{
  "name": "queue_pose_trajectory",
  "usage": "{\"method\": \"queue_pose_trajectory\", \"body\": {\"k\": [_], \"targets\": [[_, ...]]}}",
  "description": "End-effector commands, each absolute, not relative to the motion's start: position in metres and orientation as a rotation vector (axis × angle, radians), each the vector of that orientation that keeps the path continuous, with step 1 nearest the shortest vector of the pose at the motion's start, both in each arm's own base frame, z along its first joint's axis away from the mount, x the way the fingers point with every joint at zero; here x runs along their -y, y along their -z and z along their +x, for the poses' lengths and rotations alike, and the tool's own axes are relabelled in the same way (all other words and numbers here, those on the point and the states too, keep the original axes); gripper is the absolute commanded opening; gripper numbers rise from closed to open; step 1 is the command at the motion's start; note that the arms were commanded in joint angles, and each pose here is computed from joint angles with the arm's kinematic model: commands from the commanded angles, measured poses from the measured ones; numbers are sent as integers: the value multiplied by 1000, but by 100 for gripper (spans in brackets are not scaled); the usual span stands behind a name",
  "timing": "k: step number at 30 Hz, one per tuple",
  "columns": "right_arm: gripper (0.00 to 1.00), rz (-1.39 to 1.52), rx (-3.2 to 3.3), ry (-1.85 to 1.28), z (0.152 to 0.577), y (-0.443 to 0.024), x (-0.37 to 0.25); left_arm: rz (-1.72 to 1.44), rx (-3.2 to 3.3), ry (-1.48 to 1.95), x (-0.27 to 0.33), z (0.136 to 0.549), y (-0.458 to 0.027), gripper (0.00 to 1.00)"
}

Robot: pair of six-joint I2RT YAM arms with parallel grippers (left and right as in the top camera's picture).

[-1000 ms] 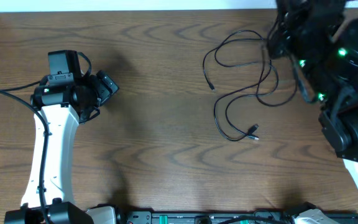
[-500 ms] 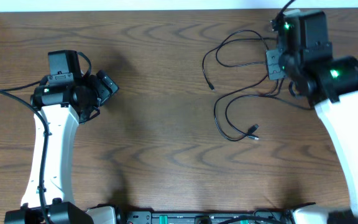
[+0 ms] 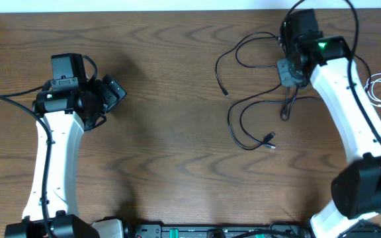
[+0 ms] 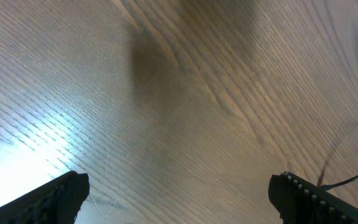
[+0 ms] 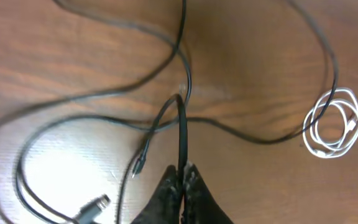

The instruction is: Untangle cables

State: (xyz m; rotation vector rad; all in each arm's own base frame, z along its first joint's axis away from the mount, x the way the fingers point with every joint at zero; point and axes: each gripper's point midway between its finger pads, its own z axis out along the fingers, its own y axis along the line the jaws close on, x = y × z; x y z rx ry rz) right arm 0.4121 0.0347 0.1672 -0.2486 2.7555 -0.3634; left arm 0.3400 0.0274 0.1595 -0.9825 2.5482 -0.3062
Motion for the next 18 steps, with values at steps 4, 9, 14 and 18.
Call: {"method": "queue_pose_trajectory", "body": {"k": [4, 9, 14, 18], "targets": [[1, -178, -2854, 470, 397, -153, -4, -1000, -2544, 299, -30, 341, -159, 98], [1, -21, -2947, 541, 373, -151, 27, -1001, -2544, 299, -30, 340, -159, 98], [1, 146, -3035, 488, 353, -146, 50, -1000, -2544, 299, -30, 341, -159, 98], [18, 204, -3088, 290, 347, -140, 44, -1000, -2544, 299, -30, 341, -159, 98]]}}
